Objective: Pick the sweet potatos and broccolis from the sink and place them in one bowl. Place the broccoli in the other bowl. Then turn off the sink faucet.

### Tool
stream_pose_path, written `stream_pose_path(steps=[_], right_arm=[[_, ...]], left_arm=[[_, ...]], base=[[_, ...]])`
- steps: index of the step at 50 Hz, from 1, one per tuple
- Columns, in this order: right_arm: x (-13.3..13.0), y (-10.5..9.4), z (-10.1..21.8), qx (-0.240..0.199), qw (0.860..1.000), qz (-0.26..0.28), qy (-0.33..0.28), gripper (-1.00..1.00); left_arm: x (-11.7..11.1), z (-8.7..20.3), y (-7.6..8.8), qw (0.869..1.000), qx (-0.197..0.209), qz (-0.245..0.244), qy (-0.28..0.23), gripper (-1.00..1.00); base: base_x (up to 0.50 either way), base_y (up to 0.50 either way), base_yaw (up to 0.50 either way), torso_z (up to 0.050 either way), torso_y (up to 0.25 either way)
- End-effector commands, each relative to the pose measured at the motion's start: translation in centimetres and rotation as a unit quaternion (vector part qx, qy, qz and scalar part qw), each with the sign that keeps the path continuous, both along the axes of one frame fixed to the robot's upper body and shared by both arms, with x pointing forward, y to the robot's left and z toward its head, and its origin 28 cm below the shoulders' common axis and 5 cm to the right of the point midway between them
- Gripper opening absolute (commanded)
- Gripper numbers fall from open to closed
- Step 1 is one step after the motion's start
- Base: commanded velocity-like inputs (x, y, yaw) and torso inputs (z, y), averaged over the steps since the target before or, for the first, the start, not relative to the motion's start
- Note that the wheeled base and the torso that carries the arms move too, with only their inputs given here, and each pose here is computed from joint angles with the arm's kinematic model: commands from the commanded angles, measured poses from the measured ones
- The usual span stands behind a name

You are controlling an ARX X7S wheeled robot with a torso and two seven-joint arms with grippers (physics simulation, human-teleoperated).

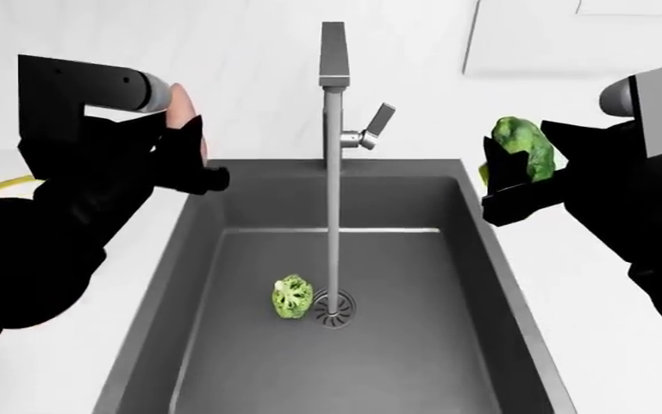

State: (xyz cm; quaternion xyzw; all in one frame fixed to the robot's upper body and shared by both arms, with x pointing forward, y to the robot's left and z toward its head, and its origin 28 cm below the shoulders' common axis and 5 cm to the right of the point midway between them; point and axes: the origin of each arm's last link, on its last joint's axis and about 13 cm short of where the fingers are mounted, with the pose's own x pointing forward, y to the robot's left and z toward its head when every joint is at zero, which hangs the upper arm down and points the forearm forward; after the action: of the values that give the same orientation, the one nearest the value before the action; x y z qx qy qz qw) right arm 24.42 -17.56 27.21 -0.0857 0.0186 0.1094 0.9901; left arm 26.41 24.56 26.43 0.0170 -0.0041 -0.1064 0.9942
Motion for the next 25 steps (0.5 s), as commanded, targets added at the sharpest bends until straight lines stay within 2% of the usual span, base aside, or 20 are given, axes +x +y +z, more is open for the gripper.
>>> stream_pose_path(steps=[1,6,25], right_arm=[[-0.79,-0.24,-0.12,-0.001,1.0,-0.006,-0.009,-1.0],[-0.92,-0.33,-0.21,-0.003,1.0,-0.01,-0.016,-1.0],[-1.09,-0.35,-0.63,-0.004,1.0,-0.014,-0.02,-1.0]], left_arm=[[-0.52,0.09,0.12,1.0,-0.006,-0.011,-0.007,-1.0],[-0.71,0.38,0.01,1.0,-0.007,-0.011,-0.012,-1.0],[-1.01,0.8,0.5,1.0,-0.016,-0.006,-0.017,-1.0]], base=[[-0.21,0.12,0.0,0.0,0.0],[-0.09,0.12,0.0,0.0,0.0],[0.0,0.45,0.0,0.0,0.0]])
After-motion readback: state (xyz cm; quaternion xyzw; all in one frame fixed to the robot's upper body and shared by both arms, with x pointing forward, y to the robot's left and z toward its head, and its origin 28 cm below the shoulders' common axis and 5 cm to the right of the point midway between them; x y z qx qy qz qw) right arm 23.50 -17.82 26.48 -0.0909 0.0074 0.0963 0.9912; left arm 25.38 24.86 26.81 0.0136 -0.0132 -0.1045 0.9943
